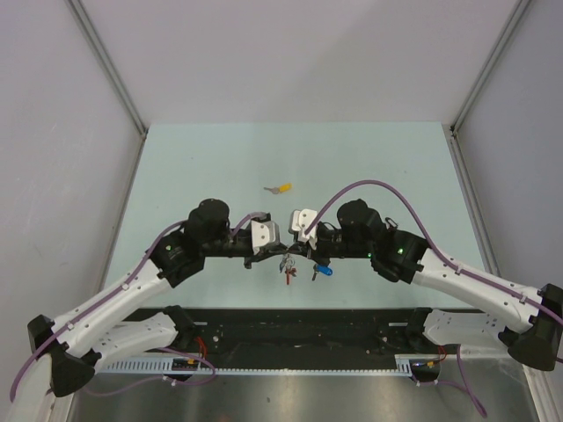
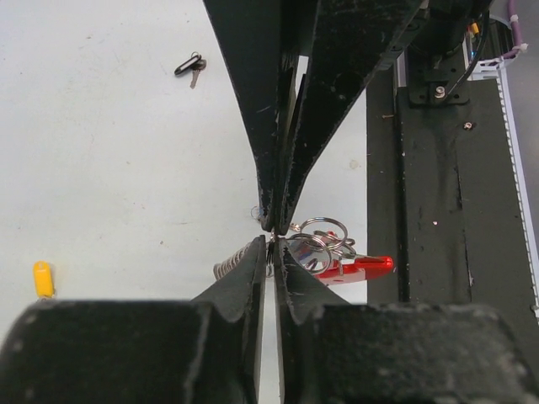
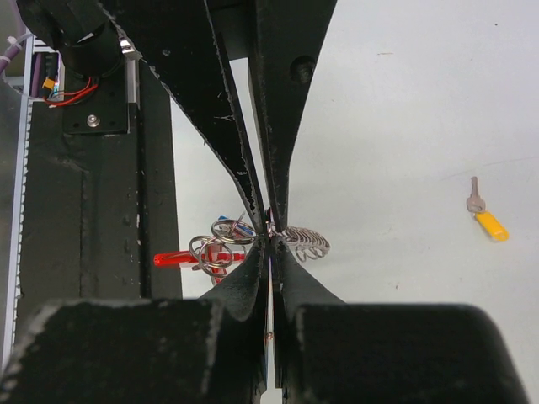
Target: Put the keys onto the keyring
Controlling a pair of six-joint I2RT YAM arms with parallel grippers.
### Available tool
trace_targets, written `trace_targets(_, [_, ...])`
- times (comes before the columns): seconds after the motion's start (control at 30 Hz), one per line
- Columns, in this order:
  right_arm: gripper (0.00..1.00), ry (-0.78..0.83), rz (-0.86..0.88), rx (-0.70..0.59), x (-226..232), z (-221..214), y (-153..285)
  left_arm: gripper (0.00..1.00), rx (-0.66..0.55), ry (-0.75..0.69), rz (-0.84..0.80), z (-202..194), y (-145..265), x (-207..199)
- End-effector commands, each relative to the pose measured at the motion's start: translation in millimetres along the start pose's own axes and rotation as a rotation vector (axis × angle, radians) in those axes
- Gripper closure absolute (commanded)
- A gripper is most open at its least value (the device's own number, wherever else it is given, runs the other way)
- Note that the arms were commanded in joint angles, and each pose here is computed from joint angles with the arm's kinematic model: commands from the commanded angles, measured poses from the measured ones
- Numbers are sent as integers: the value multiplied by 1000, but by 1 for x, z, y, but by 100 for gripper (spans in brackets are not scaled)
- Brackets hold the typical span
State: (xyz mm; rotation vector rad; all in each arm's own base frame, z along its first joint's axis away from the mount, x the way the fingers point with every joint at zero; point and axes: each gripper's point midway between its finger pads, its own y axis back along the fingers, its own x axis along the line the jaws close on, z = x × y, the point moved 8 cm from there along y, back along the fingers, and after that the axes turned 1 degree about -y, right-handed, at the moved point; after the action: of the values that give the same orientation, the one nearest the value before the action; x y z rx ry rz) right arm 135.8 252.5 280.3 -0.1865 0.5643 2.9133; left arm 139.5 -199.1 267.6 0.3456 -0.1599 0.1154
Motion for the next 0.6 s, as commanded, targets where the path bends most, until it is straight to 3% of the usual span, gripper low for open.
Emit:
trace_targets(0.0, [100, 28, -2, -90, -2, 28, 4, 94, -24, -31, 19, 4, -1, 2])
trace_targets(0.03, [100, 24, -1, -87, -2, 27, 3, 100, -24, -28, 19, 4, -2, 2])
trace_targets(0.17, [99, 1, -14, -85, -2, 27, 4, 100, -37, -10, 21, 3, -3, 2])
trace_targets(0.27, [80, -32, -50, -80, -6, 27, 10, 100, -59, 33, 43, 1, -5, 1])
trace_targets(0.57, [55, -154, -194, -105, -16, 24, 44, 100, -164, 110, 123, 2, -2, -1])
